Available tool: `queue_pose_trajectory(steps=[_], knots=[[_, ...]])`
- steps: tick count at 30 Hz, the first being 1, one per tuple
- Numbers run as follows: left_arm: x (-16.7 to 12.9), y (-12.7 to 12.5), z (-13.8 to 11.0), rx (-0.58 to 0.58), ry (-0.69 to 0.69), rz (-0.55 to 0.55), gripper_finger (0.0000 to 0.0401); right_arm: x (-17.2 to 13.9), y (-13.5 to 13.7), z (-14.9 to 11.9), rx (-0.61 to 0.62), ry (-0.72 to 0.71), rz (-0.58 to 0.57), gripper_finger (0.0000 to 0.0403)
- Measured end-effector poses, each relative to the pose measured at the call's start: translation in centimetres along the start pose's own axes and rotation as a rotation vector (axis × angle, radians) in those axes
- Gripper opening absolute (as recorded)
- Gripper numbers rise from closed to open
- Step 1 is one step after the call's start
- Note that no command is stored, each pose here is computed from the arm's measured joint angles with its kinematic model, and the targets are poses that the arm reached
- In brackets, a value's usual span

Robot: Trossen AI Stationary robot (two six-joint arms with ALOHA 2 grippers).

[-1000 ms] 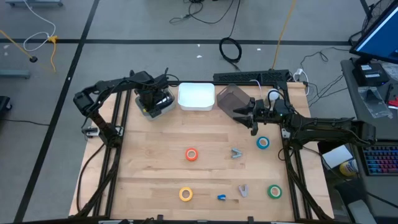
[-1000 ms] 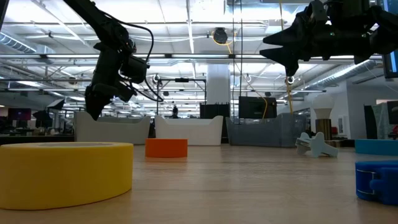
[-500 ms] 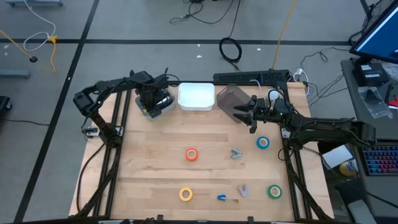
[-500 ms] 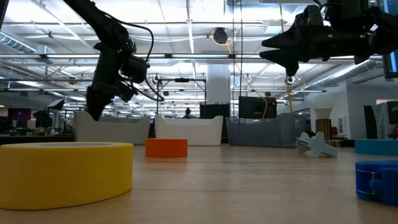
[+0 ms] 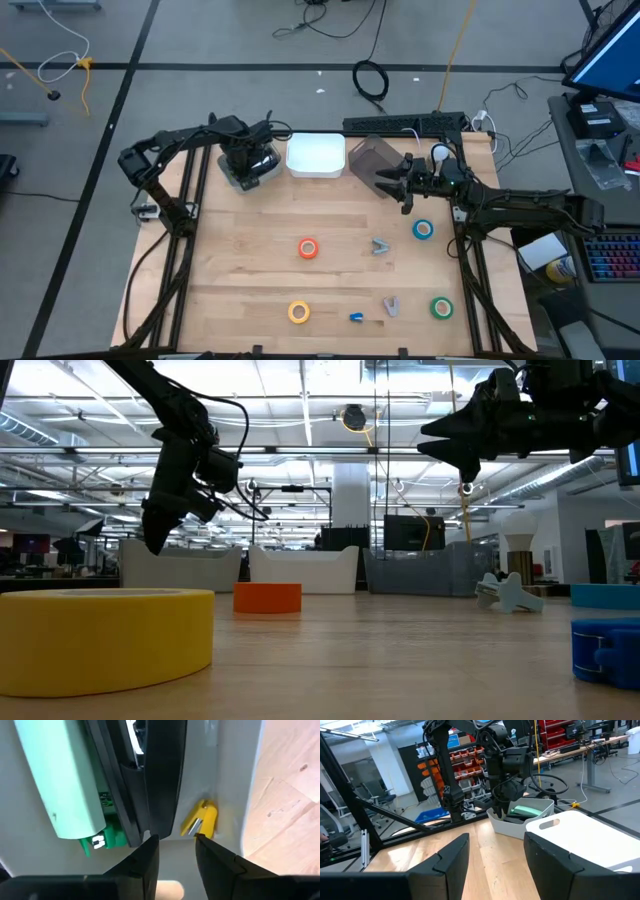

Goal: Pick and place Stapler, Stapler remover, tape
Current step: Put the blue stapler into the gray bin

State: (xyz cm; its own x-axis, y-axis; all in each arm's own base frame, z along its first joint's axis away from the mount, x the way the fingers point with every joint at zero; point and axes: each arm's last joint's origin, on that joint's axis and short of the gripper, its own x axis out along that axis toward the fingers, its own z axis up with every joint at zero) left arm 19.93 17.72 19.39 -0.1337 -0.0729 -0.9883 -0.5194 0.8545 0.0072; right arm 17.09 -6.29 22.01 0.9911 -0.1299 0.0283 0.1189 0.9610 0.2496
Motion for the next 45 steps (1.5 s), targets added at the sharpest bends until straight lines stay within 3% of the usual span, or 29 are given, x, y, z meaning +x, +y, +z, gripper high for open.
queue_pose_trajectory(steps=[5,13,19,26,37,45], knots=[[-0.7,0.2,0.1,-0.046,-0.002,0.019,0.0146,0.0,0.0,0.0,-0.001,0.000,-0.002,0.0180],[-5.6,0.3,1.0,-0.133,-0.090,0.020,0.0147,0.0,0.0,0.0,0.025,0.006,-0.003,0.0180],[-8.5,-1.0,1.0,-0.096,-0.202,-0.001,0.0147,0.0,0.0,0.0,0.025,0.006,-0.003,0.0180],[-10.9,-2.7,-1.0,-0.055,-0.314,-0.011,0.0147,0.0,0.0,-0.1,0.025,0.006,-0.002,0.0180],[-15.5,-7.3,-4.8,0.247,-0.650,-0.291,0.0147,0.0,0.0,0.0,0.025,0.006,-0.001,0.0180],[-16.9,-11.4,-7.2,0.451,-0.737,-0.362,0.0147,0.0,0.0,0.0,0.024,0.000,0.001,0.0180]])
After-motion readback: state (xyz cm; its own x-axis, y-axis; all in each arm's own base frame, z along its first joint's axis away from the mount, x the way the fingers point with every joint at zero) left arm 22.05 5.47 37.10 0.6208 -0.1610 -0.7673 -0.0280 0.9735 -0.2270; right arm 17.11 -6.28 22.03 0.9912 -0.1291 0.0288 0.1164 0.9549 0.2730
